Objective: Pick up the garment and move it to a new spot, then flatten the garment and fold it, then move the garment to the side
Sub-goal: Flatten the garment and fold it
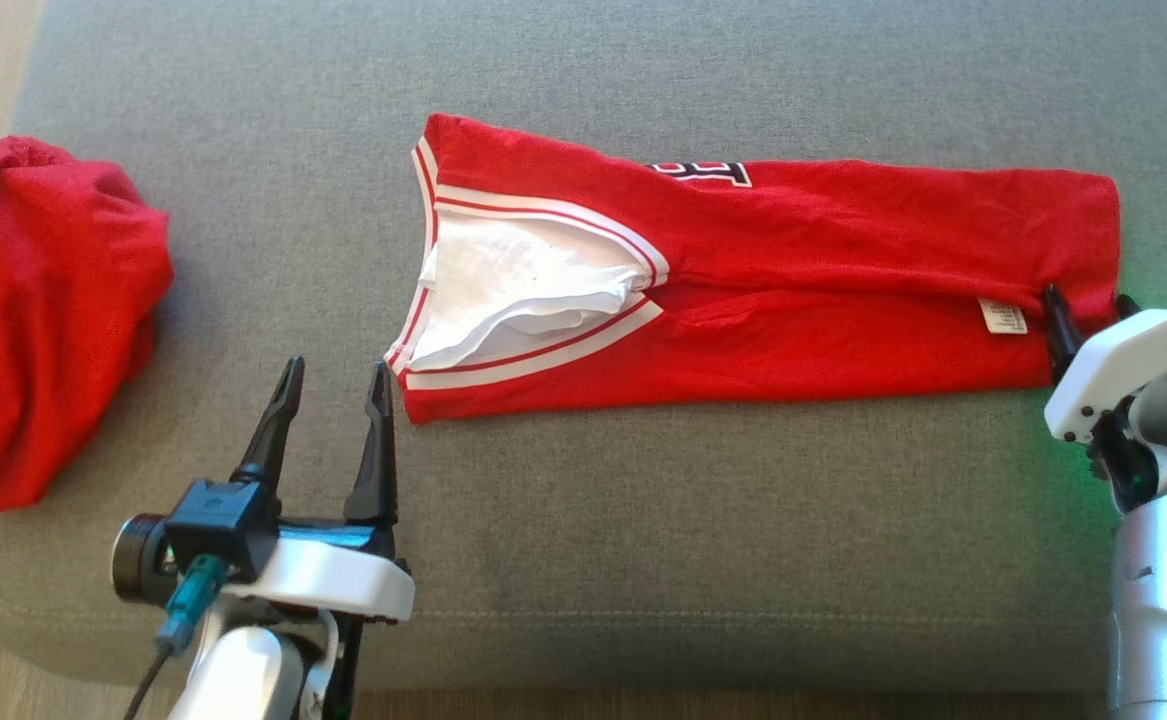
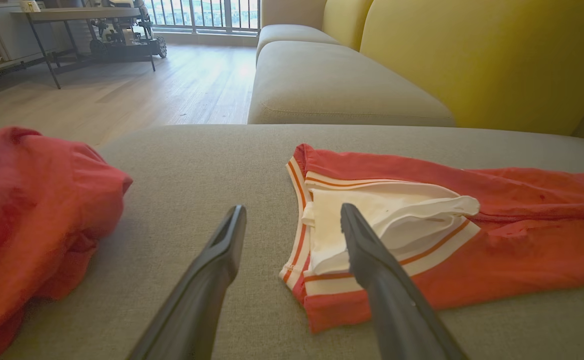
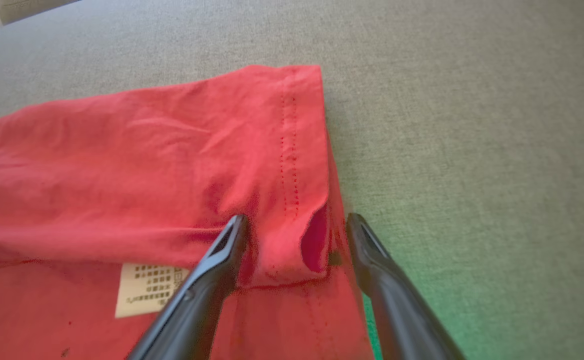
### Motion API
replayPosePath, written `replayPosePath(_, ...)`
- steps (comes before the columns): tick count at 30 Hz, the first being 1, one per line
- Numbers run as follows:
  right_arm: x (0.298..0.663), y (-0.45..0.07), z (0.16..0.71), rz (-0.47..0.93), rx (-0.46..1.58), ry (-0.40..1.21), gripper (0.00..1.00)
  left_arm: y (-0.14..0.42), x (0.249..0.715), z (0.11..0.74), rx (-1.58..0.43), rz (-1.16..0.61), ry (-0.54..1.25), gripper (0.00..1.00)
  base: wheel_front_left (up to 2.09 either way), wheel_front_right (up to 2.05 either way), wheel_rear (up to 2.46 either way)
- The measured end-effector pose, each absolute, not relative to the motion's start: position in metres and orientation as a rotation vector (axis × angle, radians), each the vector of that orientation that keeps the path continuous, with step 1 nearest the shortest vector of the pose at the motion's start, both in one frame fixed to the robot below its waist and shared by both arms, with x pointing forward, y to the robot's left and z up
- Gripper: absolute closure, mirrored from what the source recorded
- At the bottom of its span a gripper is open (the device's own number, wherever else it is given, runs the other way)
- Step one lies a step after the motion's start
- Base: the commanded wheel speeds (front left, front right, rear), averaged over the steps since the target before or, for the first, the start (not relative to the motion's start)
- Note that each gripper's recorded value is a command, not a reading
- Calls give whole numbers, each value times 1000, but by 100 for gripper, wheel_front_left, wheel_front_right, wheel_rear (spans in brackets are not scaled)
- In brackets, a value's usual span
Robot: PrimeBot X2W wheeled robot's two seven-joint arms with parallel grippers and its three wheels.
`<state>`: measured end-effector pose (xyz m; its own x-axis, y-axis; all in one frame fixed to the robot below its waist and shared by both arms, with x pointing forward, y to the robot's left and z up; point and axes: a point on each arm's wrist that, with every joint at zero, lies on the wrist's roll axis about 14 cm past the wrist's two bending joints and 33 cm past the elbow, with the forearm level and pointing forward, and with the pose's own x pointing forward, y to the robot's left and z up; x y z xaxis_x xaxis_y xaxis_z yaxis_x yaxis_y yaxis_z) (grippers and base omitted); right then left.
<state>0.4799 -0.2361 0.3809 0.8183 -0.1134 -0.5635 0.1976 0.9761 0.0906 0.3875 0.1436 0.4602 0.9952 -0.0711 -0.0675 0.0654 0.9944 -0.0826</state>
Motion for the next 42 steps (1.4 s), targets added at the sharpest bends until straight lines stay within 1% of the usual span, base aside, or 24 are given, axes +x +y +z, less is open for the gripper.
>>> replayPosePath(12,471,-247,375,-201,128,632,0,139,387,464,-85,-88,55,0,0,0,0)
replayPosePath(13,471,-248,375,-205,132,635,8,139,387,463,-88,-90,57,0,0,0,0)
replayPosePath(15,470,-249,373,-208,136,641,18,138,387,461,-95,-93,65,0,0,0,0)
replayPosePath(16,471,-249,373,-208,137,644,29,137,386,459,-99,-92,71,0,0,0,0)
replayPosePath(17,471,-249,373,-207,139,646,29,136,385,458,-100,-94,75,0,0,0,0)
replayPosePath(18,472,-248,373,-208,142,647,60,135,385,457,-101,-99,78,0,0,0,0)
replayPosePath(19,473,-248,373,-207,144,647,73,135,385,456,-102,-97,80,0,0,0,0)
replayPosePath(20,474,-248,372,-206,145,649,73,135,385,455,-102,-94,81,0,0,0,0)
replayPosePath(21,475,-247,372,-204,146,650,84,136,386,455,-100,-94,82,0,0,0,0)
replayPosePath(22,476,-246,372,-203,147,649,100,136,386,455,-98,-95,82,0,0,0,0)
replayPosePath(27,480,-252,379,-217,144,601,100,140,387,452,-124,-72,89,0,0,0,0)
replayPosePath(31,483,-273,394,-252,93,546,100,139,388,452,-144,-67,90,0,0,0,0)
replayPosePath(42,496,-328,476,-325,-85,347,100,129,396,448,-163,-92,95,0,0,0,0)
